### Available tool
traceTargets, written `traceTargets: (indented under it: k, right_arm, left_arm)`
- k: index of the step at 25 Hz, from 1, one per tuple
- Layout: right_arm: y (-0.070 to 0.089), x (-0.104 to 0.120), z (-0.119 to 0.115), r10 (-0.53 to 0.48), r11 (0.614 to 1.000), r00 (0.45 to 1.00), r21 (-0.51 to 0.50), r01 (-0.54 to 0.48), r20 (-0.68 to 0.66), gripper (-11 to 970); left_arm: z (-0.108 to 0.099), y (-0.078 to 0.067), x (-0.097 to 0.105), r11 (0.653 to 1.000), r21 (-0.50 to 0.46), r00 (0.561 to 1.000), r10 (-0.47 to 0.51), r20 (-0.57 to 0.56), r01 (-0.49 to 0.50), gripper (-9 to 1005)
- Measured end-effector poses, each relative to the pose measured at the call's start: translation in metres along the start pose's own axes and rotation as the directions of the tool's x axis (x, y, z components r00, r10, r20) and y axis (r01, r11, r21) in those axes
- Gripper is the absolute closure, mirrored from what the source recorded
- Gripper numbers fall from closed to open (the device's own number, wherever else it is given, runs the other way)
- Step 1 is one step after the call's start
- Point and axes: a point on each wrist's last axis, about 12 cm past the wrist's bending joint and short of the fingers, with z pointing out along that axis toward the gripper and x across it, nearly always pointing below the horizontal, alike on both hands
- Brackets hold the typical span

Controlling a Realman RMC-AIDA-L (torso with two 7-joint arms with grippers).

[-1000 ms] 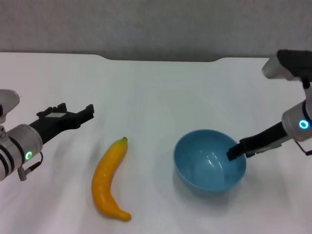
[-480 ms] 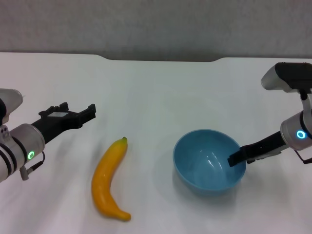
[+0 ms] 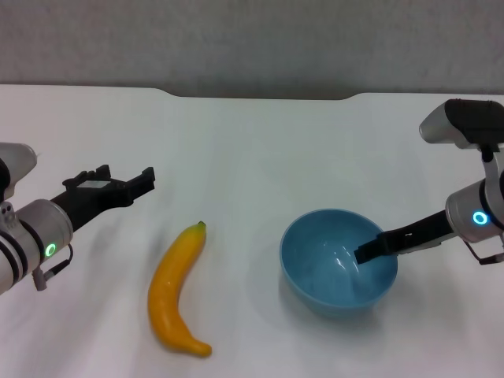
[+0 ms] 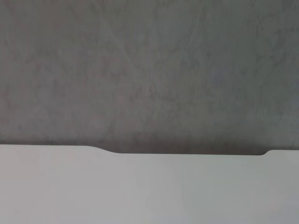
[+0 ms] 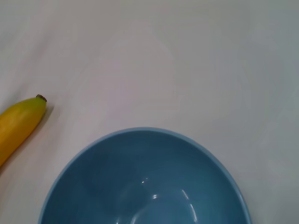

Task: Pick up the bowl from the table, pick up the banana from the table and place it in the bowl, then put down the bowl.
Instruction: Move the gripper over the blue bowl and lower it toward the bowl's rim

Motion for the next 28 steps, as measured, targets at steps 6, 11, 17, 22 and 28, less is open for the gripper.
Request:
traceTargets:
  k: [6,11,17,22,28]
  right_arm:
    - [0.000,0.002,0.001,0.001,1.000,1.000,-0.001,-0.001,-0.008,386]
    - [-0.002,0.002,0.002,0.000,1.000,1.000,0.013,0.000,-0.001,387]
    - [-0.004,0.003,0.004,-0.007,0.999,1.000,0.036,0.007,0.006,389]
    - [-0.003,0.001,0.007,-0.036,0.998,0.999,0.060,0.036,0.004,542]
    - [-0.003,0.005,0.014,-0.068,0.993,0.998,0.094,0.068,0.001,707]
  left_arm:
    - [0.000,0.000,0.000,1.000,-0.001,1.000,-0.001,0.001,0.001,114]
    - [0.000,0.000,0.000,1.000,-0.001,1.000,-0.001,0.001,0.001,114]
    - [0.001,0.000,0.000,1.000,-0.001,1.000,-0.007,-0.001,0.007,114]
    - [0.003,-0.001,0.001,1.000,0.003,1.000,-0.011,-0.007,0.011,114]
    - [0.004,-0.002,0.001,1.000,0.009,1.000,-0.008,-0.008,0.009,113]
